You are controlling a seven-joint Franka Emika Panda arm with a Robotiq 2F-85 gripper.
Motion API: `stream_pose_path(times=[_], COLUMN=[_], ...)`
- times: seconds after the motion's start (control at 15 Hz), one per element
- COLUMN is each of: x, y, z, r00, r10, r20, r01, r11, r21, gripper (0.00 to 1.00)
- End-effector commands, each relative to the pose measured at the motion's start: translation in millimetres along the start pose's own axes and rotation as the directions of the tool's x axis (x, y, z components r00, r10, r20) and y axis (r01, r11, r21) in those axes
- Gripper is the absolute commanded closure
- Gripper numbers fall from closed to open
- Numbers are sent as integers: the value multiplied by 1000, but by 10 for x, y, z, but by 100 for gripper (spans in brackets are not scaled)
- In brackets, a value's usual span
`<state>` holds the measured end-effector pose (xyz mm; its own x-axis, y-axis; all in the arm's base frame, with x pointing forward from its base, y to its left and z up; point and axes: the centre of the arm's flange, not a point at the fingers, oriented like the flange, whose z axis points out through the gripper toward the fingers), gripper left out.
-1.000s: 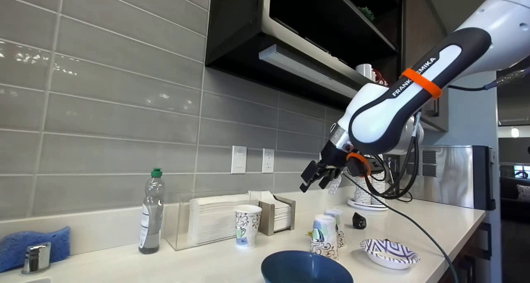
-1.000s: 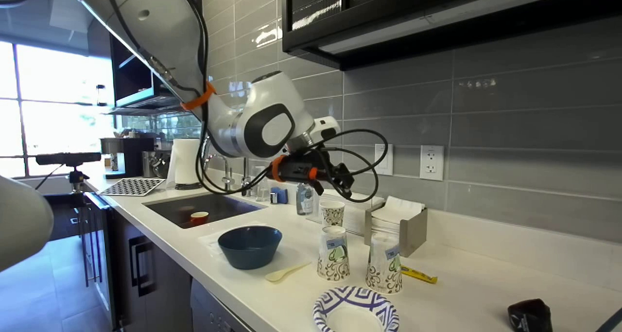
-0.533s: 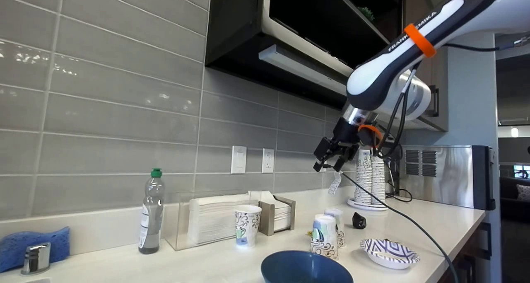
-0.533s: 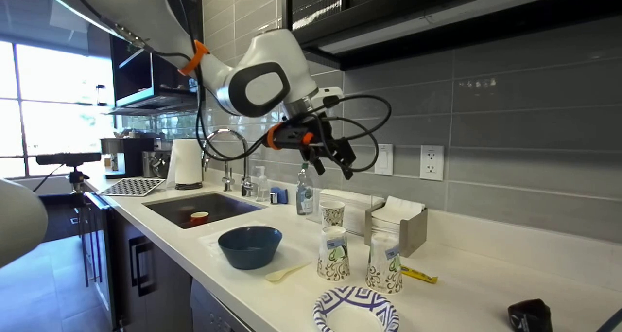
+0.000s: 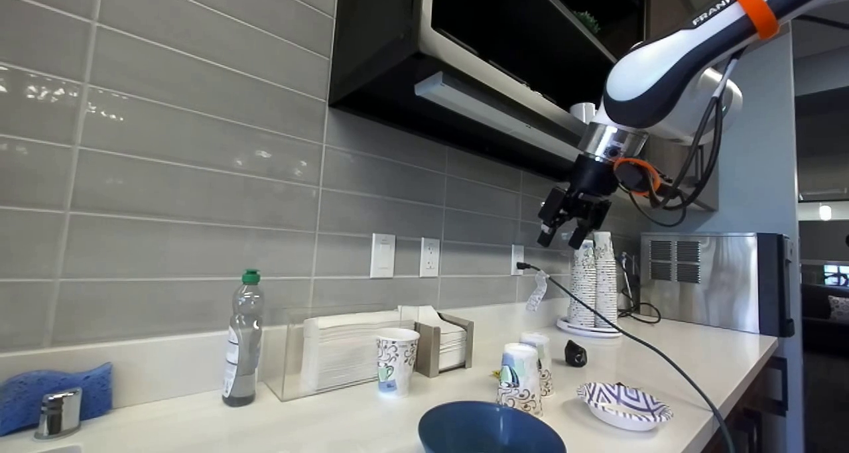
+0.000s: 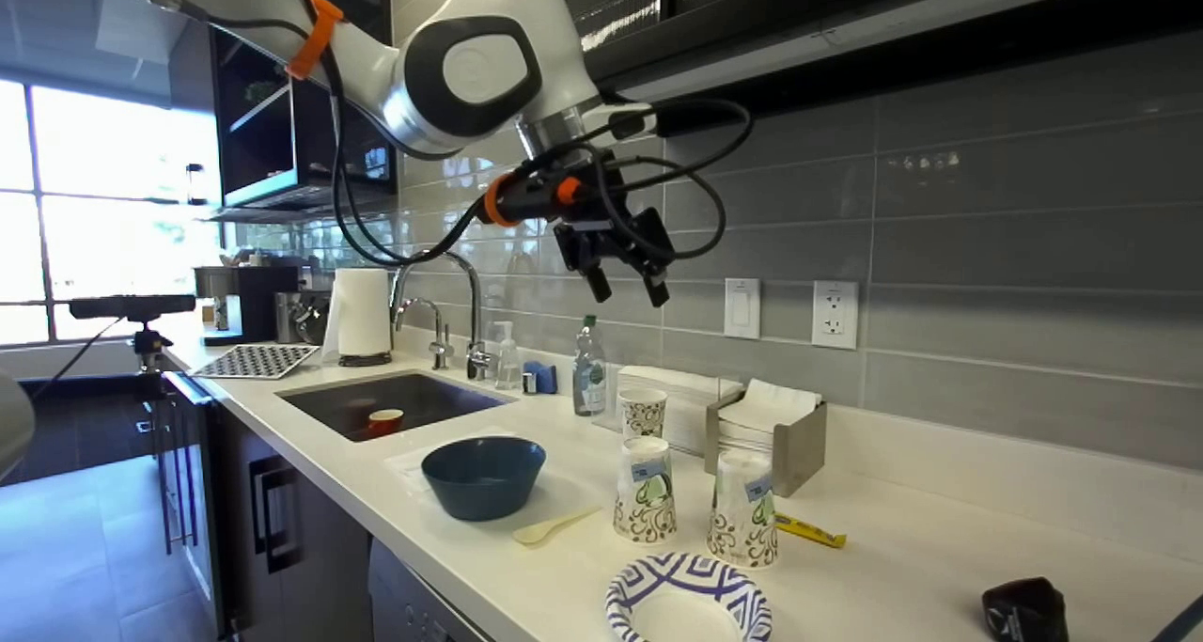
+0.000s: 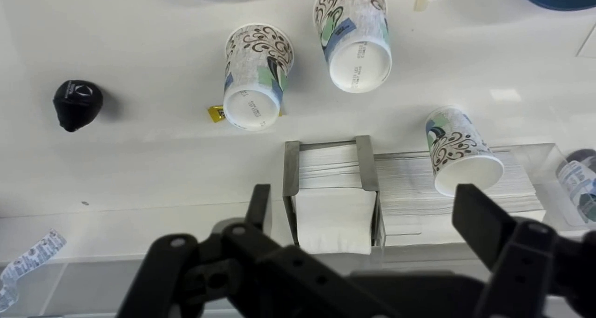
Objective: Move the paper cup on the right slightly to the left and then turn the paper cup in the middle over
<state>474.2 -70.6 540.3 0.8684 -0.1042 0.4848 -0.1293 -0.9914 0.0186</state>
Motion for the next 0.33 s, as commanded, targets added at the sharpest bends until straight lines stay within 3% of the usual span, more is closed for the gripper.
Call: stream_pose_path(times=[0.0, 0.27], x=[0, -1], y=[-15, -23], z=[33, 83], r00=[1000, 1000], r10=[-1, -2], r20=[4, 9], r01=[1, 2], r11=[1000, 1000], r21=[4, 7], gripper=[0, 0])
